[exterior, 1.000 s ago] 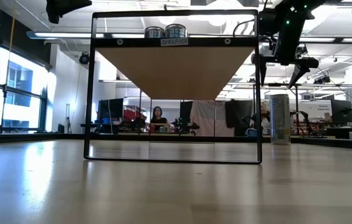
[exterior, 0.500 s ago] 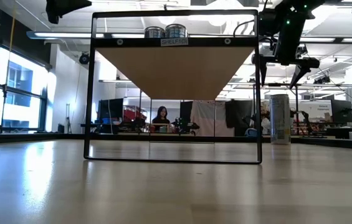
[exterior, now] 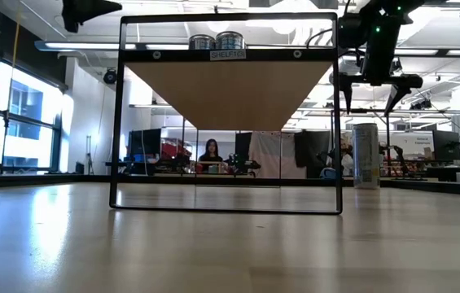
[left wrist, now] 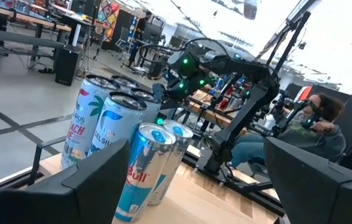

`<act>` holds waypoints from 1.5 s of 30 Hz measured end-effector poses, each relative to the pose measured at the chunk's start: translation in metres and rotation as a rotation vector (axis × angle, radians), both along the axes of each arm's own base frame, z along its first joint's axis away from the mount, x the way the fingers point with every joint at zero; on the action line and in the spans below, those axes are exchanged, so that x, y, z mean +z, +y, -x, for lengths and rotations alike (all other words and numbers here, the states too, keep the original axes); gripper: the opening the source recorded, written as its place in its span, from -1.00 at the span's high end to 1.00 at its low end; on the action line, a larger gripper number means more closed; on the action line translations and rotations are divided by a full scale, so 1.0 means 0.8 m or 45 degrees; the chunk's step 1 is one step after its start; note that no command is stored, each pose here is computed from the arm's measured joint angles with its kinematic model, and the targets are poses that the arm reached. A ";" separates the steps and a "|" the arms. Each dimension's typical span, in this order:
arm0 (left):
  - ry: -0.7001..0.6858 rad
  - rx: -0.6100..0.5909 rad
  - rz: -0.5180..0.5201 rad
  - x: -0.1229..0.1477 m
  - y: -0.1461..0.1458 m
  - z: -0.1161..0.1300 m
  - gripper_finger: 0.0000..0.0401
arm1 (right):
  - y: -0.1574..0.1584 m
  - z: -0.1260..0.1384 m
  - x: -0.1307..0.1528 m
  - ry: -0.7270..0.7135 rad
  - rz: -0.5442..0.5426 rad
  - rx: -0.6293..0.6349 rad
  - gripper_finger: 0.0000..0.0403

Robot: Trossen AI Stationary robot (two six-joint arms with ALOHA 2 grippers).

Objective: Place canned beverage on shelf
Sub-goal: Put the top white yellow soda can on the shelf

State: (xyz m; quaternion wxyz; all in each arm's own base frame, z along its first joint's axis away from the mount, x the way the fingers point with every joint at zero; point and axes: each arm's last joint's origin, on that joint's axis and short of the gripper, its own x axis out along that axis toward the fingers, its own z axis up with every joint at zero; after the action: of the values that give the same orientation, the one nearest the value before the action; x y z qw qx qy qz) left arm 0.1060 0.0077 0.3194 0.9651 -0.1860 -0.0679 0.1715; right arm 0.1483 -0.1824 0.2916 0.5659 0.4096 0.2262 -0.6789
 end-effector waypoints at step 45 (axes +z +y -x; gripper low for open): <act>0.037 -0.001 0.057 -0.005 0.000 -0.012 -0.68 | -0.048 -0.014 -0.058 0.040 -0.206 -0.093 -0.91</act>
State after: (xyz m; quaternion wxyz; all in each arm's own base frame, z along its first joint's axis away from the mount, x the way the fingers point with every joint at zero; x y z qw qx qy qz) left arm 0.1160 0.0073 0.3151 0.9616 -0.2052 -0.0499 0.1752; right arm 0.1592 -0.2208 0.2455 0.5020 0.4514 0.2740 -0.6849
